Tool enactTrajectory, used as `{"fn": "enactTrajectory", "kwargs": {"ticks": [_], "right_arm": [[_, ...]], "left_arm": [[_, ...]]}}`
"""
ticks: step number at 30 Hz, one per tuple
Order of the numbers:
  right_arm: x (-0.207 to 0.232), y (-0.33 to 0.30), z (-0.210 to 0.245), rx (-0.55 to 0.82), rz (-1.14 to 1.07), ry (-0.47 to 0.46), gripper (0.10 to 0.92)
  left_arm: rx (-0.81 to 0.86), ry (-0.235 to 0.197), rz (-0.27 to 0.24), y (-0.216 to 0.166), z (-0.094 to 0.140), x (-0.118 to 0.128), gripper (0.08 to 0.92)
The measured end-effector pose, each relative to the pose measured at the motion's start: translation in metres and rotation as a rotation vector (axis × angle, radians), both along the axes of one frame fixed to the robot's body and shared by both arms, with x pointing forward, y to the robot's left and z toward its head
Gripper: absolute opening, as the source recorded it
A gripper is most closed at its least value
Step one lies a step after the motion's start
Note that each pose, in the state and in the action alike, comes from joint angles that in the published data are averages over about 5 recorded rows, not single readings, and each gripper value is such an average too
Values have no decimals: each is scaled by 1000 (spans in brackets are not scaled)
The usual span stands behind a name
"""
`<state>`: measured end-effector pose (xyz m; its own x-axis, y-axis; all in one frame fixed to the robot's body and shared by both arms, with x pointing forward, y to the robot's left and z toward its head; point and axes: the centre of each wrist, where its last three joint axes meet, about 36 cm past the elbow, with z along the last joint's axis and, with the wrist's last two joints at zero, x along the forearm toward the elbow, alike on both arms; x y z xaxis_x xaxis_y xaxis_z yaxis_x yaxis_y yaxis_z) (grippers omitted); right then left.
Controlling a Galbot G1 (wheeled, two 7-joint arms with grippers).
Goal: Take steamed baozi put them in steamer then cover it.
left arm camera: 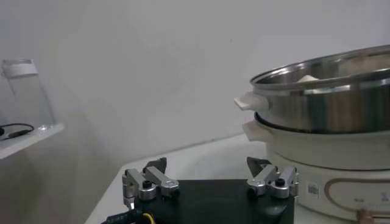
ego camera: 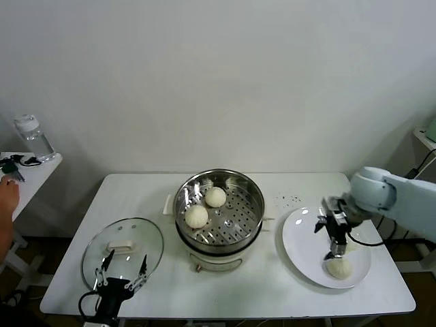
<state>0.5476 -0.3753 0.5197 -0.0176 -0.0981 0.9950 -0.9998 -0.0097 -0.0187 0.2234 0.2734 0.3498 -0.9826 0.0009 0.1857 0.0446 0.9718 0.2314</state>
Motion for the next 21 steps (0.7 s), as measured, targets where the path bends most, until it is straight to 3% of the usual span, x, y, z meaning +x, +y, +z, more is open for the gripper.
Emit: {"fn": "enactTrajectory", "kwargs": {"ticks": [21], "right_arm": [[-9, -39, -57, -81, -48, 41, 823]], "left_arm": [[7, 24, 6, -2, -6, -5, 823]]}}
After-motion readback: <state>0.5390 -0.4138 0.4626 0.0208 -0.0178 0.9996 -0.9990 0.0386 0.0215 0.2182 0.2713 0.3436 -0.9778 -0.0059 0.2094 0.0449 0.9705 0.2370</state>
